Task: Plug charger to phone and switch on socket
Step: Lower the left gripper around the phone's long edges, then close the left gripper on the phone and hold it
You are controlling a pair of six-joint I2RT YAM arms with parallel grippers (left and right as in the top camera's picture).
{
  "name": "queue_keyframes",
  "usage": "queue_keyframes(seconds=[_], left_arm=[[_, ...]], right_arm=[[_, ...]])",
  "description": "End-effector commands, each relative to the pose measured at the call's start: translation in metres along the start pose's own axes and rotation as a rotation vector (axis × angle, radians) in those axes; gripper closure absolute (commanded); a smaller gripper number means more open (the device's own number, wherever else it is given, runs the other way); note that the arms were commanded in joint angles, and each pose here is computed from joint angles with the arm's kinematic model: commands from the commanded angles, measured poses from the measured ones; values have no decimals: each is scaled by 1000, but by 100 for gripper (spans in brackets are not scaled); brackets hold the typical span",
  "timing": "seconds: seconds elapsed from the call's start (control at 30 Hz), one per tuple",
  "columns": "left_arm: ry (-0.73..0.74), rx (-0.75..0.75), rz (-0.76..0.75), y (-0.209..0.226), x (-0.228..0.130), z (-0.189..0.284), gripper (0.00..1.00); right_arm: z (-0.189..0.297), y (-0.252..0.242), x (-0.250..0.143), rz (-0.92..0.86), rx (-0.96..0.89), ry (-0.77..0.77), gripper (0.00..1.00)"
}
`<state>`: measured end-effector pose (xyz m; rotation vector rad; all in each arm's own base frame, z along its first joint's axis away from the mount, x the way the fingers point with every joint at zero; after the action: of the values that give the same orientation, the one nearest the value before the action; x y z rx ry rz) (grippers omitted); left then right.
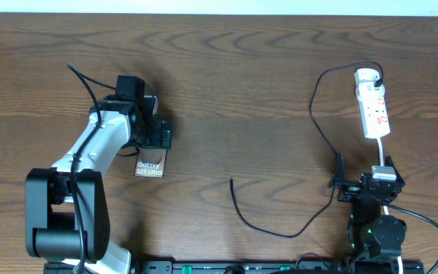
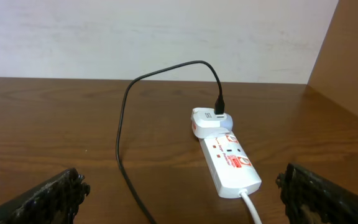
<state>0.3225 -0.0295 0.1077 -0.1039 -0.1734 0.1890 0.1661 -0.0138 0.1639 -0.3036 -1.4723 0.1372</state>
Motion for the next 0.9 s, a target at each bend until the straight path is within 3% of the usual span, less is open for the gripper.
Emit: queue_keyframes(seconds=[0.0,0.53,0.87], left_arm=[[12,40,2,5,-4,-5,2],[13,41,2,4,-2,-6,2],[105,53,3,6,-10,-27,2]], right_arm=[[0,2,0,9,9,-3,1],[0,2,0,9,9,-3,1],[0,2,0,9,9,-3,1]])
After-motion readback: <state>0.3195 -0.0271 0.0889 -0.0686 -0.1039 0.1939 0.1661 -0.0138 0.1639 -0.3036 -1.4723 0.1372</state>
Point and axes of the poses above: each gripper's point midway between its finger pads, its own z axis back along the fingers, its own y axis along the line the jaws close on, x = y × z, the point moved 8 cm from there along z, back along the fingers, and after that the axes turned 13 degrees about z, right-handed, at the moved point
